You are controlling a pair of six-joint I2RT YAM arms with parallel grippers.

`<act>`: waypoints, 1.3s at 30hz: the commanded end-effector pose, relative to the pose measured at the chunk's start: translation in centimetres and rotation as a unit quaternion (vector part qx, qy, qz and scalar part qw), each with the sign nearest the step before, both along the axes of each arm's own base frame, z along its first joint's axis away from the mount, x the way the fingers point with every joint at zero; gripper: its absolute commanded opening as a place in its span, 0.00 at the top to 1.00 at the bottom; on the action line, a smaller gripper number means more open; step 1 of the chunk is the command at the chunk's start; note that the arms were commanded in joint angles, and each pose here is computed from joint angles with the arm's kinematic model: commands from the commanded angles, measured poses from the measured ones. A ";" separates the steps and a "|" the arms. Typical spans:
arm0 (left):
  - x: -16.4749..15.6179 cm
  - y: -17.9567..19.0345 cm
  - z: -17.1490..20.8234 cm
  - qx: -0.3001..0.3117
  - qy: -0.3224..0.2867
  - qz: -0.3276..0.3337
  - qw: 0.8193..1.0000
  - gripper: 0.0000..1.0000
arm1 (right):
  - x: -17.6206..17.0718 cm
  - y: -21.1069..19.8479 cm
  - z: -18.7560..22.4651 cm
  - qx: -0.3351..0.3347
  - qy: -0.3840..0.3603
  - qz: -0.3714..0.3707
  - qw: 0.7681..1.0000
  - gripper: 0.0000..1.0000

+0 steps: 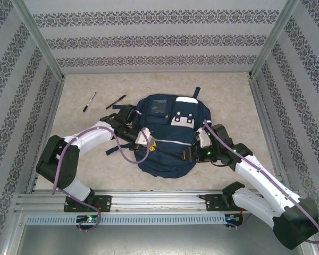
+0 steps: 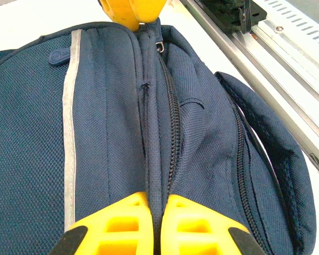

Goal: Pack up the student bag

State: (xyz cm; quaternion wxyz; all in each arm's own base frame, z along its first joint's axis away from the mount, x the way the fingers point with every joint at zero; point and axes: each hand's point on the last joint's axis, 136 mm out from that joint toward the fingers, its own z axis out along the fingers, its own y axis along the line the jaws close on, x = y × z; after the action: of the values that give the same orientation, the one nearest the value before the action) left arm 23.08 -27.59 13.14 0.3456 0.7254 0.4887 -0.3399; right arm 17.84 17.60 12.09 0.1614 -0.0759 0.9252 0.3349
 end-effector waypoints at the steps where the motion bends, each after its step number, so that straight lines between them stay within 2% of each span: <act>1: 0.1 -0.9 2.3 -0.065 -0.015 -0.028 0.997 1.00 | -0.1 -0.3 -1.3 -0.017 0.009 -0.006 1.000 0.52; 9: 0.1 -0.8 2.4 -0.071 -0.016 -0.020 0.997 1.00 | -0.7 -0.2 -1.8 -0.024 0.017 -0.004 1.000 0.50; 11: 0.2 -0.8 2.3 -0.072 -0.015 -0.020 0.997 1.00 | -1.0 0.4 -1.7 -0.004 0.022 0.006 1.000 0.57; 15: 0.3 -0.9 2.3 -0.077 -0.017 -0.016 0.997 1.00 | -1.5 0.9 -2.3 -0.004 0.034 0.008 0.999 0.58; 19: 0.4 -1.0 2.3 -0.081 -0.018 -0.013 0.996 1.00 | -1.6 1.7 -2.3 0.006 0.031 0.012 0.999 0.65; 25: 0.5 -1.0 2.1 -0.080 -0.017 -0.012 0.997 1.00 | -1.3 2.6 -2.6 0.016 0.035 0.019 0.999 0.68; 32: 0.5 -0.8 1.9 -0.074 -0.021 -0.008 0.997 1.00 | -2.7 3.1 -3.0 0.029 0.067 0.027 0.997 0.59; 35: 0.5 -0.8 1.8 -0.073 -0.022 -0.008 0.997 1.00 | -3.3 1.8 -4.1 -0.005 0.099 0.000 0.995 0.54; 39: 0.4 -0.8 1.8 -0.074 -0.023 -0.007 0.997 1.00 | -4.0 0.7 -5.3 -0.031 0.125 -0.023 0.991 0.54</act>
State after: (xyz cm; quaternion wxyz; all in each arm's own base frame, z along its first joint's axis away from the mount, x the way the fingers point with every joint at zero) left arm 23.45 -27.60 12.56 0.3600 0.7103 0.4962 -0.3460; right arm 16.13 19.67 8.95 0.1022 -0.0450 0.9330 0.3422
